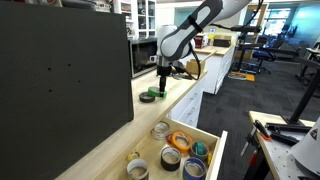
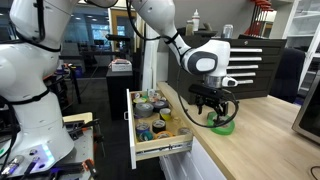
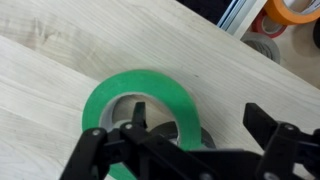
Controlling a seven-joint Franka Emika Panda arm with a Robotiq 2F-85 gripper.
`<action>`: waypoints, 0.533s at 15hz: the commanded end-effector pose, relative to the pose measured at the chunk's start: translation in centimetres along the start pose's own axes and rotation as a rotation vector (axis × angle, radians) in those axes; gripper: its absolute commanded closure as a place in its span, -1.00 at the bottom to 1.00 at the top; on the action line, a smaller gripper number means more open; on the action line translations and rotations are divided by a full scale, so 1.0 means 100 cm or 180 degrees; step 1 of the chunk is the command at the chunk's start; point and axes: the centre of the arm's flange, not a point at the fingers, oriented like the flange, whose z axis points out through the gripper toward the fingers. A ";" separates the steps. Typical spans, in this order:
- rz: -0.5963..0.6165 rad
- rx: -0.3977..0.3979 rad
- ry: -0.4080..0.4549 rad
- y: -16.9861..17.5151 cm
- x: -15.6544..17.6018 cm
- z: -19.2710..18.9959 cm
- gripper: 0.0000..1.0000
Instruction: Pick the green masking tape and put it in the drawer
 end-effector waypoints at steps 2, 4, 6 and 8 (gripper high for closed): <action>0.0012 0.0178 0.0020 0.008 0.002 0.000 -1.00; -0.0022 0.0207 0.0067 0.006 0.003 -0.001 -1.00; -0.0049 0.0230 0.0091 0.004 0.004 -0.002 -1.00; -0.0069 0.0266 0.0099 0.003 0.005 -0.002 -1.00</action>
